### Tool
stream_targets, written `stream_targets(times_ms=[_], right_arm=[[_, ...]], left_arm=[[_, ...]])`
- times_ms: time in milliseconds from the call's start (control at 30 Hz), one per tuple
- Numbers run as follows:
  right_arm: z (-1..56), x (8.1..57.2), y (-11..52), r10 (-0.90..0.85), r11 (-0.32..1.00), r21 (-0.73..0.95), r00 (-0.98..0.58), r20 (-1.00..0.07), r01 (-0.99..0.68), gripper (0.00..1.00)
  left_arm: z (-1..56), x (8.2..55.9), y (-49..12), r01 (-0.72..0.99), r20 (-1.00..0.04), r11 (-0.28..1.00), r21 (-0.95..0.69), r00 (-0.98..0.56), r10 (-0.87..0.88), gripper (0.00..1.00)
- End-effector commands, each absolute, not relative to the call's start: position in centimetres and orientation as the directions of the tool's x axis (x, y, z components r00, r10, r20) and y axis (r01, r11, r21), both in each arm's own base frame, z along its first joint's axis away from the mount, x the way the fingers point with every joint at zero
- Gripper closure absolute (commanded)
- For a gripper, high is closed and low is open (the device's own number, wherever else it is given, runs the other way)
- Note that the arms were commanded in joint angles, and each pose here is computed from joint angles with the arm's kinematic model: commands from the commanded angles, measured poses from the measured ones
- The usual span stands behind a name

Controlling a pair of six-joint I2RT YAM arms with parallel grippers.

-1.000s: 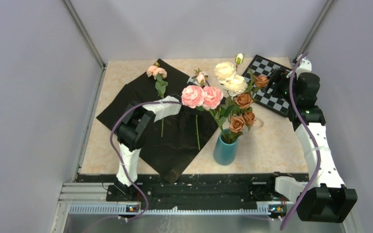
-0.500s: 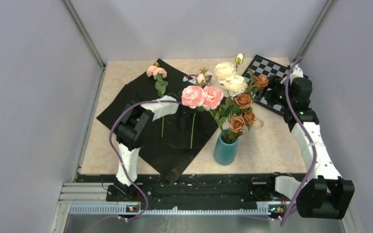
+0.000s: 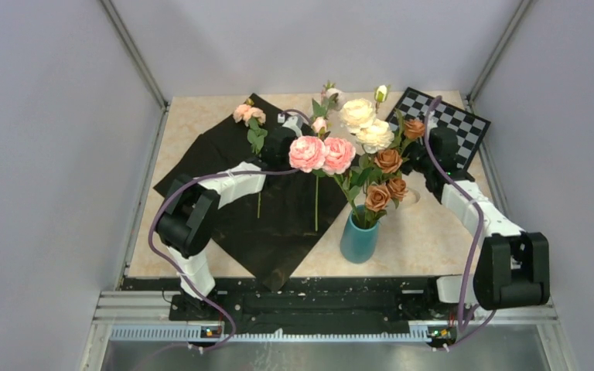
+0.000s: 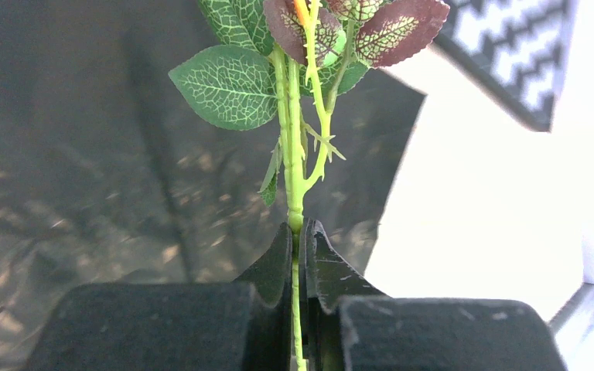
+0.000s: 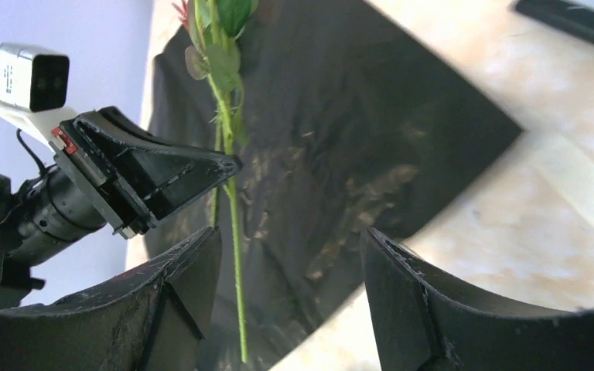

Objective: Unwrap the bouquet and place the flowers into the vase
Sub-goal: Pick up the fake flower from the wrapping paper.

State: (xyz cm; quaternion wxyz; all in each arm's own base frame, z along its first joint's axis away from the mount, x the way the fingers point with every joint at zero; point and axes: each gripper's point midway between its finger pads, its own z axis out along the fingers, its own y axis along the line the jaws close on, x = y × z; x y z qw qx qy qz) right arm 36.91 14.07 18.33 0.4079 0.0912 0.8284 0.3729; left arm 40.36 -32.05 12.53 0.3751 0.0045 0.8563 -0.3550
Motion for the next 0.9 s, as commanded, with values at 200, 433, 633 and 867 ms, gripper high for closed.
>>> stream_targets(times_ms=[200, 433, 633, 867], right_arm=[[20.3, 38.4, 20.8, 0.414, 0.489, 0.797, -0.710, -0.570, -0.355, 0.33], [20.3, 39.0, 23.1, 0.401, 0.399, 0.840, -0.753, -0.521, -0.368, 0.39], [20.8, 39.9, 24.4, 0.401, 0.354, 0.854, -0.763, -0.506, -0.381, 0.41], [20.4, 40.4, 25.4, 0.385, 0.335, 0.863, -0.781, -0.491, -0.378, 0.51]], left_arm=[[19.7, 38.5, -35.4, 0.493, -0.657, 0.450, -0.745, -0.663, -0.359, 1.00], [20.4, 37.6, -35.8, 0.525, -0.651, 0.394, -0.755, -0.673, -0.351, 1.00], [20.1, 37.2, -36.2, 0.506, -0.619, 0.367, -0.781, -0.704, -0.347, 1.00], [19.9, 36.8, -36.7, 0.518, -0.623, 0.355, -0.778, -0.709, -0.330, 1.00]])
